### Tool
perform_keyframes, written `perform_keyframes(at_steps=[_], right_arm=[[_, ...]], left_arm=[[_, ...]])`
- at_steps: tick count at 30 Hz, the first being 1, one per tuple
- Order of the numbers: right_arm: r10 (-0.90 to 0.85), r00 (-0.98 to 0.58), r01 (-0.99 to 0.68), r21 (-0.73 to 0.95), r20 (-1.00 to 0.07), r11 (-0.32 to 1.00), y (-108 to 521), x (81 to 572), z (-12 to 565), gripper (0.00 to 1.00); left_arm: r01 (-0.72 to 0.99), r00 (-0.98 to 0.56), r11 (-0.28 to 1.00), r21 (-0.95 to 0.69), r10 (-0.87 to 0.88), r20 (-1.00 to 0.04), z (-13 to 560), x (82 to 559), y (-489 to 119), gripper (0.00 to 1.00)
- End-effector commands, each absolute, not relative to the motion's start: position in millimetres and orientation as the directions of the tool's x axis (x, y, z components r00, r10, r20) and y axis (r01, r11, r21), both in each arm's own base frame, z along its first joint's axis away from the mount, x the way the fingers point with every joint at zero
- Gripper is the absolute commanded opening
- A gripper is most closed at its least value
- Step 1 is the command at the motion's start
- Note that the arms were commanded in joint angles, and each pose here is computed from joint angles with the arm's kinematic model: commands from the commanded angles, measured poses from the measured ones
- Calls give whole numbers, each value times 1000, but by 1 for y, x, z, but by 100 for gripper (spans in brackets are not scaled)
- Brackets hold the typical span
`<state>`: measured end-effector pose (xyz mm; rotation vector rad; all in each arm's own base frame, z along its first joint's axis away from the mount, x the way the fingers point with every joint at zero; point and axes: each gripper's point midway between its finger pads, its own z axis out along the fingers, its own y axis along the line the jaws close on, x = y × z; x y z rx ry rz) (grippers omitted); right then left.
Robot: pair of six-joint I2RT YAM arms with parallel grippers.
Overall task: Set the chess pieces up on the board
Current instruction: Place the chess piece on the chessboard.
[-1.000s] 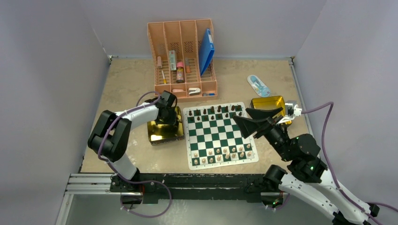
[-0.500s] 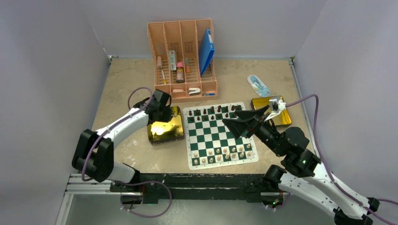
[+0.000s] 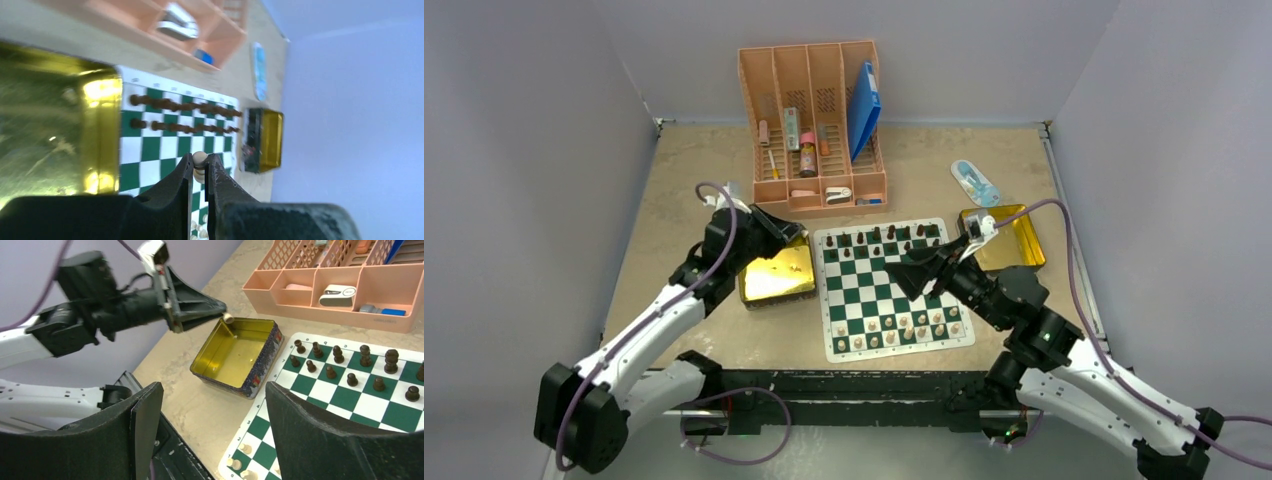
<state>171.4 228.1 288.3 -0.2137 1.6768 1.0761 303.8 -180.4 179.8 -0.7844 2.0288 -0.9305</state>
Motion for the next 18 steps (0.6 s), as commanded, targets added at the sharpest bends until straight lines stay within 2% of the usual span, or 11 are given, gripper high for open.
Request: perform_keyframes(at_steps=[1, 3, 6, 11, 14, 18], right_arm=[[365, -329, -647, 489, -871, 585, 234, 182, 297, 74], [342, -324, -673, 469, -882, 572, 243, 183, 297, 69], [316, -318, -723, 445, -894, 528, 258, 182, 300, 52], [326, -257, -752, 400, -910, 524, 268, 191, 302, 39], [318, -228, -762, 372, -920, 531, 275, 198, 303, 38], [291, -239, -785, 361, -926, 504, 292, 202, 301, 47]], left_arm=[[269, -535, 558, -785, -591, -604, 253, 284, -208, 0], [385, -547, 514, -766, -541, -638, 269, 268, -218, 0], [543, -556, 444, -713, -447, -701, 292, 247, -234, 0], [671, -566, 322, -668, -359, -742, 312, 229, -255, 0], [727, -568, 280, -628, -270, -778, 318, 217, -275, 0], [781, -528, 257, -569, -215, -821, 322, 202, -293, 0]])
